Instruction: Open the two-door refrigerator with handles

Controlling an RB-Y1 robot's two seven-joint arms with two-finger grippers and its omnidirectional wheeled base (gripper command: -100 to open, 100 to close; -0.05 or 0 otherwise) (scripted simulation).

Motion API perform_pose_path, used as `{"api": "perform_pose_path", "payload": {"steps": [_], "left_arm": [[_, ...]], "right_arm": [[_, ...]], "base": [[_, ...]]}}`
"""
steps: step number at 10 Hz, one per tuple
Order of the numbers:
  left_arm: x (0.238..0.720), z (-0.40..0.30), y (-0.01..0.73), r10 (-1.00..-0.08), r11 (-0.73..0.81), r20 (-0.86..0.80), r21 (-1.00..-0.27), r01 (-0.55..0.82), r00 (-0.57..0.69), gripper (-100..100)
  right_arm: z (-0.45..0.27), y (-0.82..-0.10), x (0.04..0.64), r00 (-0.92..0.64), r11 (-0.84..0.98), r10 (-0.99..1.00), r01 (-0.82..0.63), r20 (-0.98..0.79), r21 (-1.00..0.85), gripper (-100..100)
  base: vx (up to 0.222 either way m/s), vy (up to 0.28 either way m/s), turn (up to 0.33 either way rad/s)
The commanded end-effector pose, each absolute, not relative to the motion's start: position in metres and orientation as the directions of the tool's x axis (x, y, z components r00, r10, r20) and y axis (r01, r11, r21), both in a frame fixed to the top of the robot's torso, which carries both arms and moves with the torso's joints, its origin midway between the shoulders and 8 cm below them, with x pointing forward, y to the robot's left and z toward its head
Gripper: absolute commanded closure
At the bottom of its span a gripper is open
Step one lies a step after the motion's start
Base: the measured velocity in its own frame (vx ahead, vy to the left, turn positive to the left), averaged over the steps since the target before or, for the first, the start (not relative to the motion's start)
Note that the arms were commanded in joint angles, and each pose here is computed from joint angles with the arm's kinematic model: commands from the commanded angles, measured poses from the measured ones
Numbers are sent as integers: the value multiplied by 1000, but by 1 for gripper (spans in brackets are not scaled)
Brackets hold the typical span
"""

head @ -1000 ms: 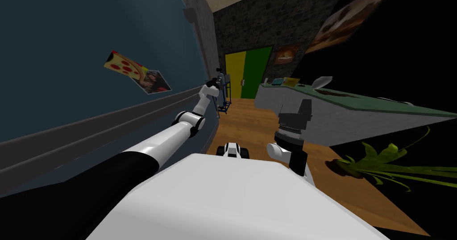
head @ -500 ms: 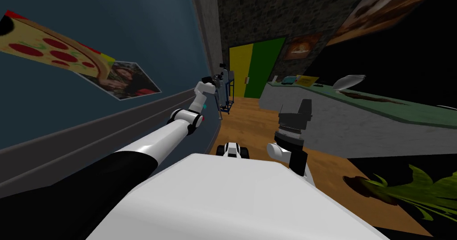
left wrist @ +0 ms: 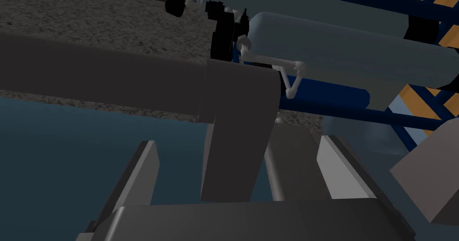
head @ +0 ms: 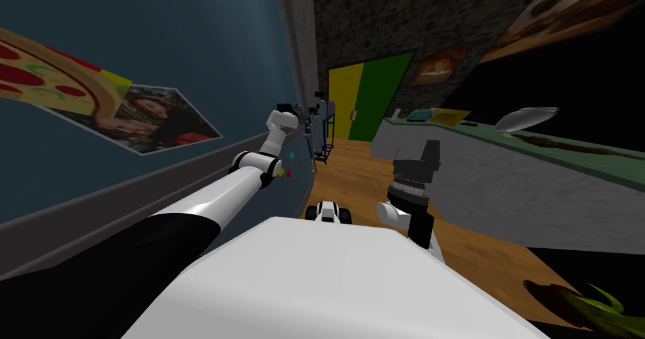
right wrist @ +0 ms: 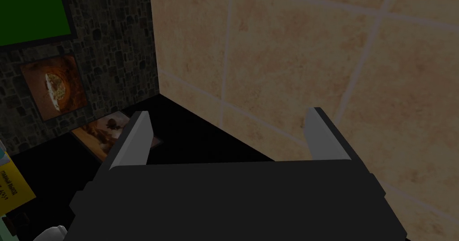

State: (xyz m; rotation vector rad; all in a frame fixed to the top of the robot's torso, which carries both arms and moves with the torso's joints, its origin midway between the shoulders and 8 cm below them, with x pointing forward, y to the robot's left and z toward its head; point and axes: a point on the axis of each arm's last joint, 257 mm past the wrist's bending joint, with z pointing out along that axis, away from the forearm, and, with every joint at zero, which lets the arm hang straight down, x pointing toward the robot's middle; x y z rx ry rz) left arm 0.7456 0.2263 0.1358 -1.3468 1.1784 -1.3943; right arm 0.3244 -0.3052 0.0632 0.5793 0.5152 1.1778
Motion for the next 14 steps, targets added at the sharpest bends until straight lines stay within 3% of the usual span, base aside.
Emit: {"api": "perform_pose_path", "payload": {"steps": [1,2,3,8,10,13,14], "left_arm": [[745,140,230,-977,-202,203,-979,-36,-57,-100],[745,139,228,-978,-200,202,-979,-35,-60,-100],[745,139,229,-978,-201,202,-979,-35,-59,100],[732,142,129,-956,-195,204,-979,-66,-211,100],[732,142,129,-956,-195,204,-979,-66,-211,100],[715,142,64,-928,-185,204,-979,-89,-311,100],[720,145,81,-935,-188,203,-979,-79,-291,100]], "right_arm": [[63,-305,324,302,272,951,-699,-72,662,0],[63,-305,324,302,272,951,-699,-72,662,0],[63,-305,324,302,272,951,-699,-72,662,0],[63,-305,325,301,271,951,-699,-71,662,0],[63,-305,325,301,271,951,-699,-72,662,0],[63,-305,325,301,271,951,-699,-72,662,0],[63,-305,325,301,271,951,-699,-72,662,0]], "base": [[114,28,-24],[70,16,0],[9,0,10],[-238,-91,-157],[-93,-27,-22],[-195,-82,-131],[-131,-56,-66]]}}
